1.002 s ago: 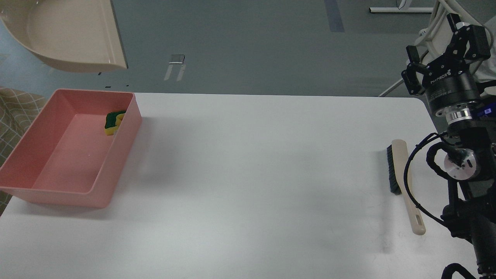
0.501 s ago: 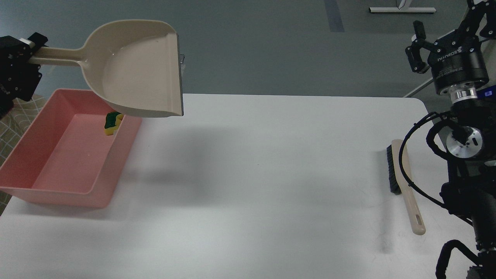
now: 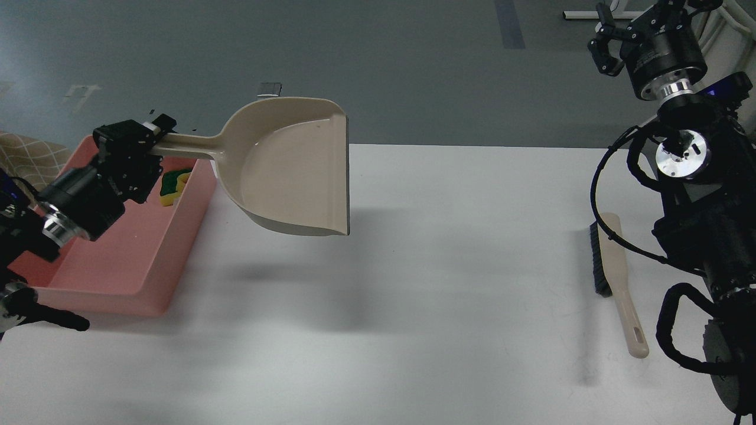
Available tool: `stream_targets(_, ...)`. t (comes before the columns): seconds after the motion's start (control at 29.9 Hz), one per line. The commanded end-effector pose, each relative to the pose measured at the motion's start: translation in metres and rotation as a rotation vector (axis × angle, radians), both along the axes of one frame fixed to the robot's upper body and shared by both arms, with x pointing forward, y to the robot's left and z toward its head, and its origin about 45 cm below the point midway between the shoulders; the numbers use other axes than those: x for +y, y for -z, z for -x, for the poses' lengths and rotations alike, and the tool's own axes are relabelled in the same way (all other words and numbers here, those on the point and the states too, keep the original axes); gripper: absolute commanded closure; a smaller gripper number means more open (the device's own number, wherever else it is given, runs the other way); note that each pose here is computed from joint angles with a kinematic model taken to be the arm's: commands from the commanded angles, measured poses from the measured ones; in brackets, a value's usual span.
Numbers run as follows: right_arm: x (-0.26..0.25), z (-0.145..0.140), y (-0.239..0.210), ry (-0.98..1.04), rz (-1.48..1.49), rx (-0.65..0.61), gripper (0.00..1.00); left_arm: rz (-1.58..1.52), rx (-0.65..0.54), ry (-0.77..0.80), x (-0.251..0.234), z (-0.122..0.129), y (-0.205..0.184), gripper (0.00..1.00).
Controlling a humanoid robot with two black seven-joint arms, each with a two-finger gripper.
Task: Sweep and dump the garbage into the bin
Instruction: 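Lower the empty dustpan back onto the table with the left gripper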
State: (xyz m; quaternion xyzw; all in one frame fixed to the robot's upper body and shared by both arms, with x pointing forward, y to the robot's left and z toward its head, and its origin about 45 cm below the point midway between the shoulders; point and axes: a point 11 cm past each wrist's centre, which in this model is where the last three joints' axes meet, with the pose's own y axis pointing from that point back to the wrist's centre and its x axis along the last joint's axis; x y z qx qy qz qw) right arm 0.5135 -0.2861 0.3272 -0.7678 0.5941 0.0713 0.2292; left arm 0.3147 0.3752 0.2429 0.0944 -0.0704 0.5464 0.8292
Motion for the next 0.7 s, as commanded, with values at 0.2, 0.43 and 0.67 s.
stream_targets(0.2, -0.008, 0.008, 0.022, 0.013, -0.001, 0.027, 0.00, 0.036, 0.058, 0.023, -0.038, 0.004, 0.039, 0.89)
stream_targets(0.43, -0.010, 0.010, 0.027, 0.022, -0.007, 0.035, 0.00, 0.004, 0.083, 0.026, -0.071, 0.008, 0.064, 0.90)
stream_targets(0.67, -0.015, 0.015, 0.039, 0.035, -0.012, 0.050, 0.00, 0.013, 0.099, -0.005, -0.097, -0.003, 0.085, 0.90)
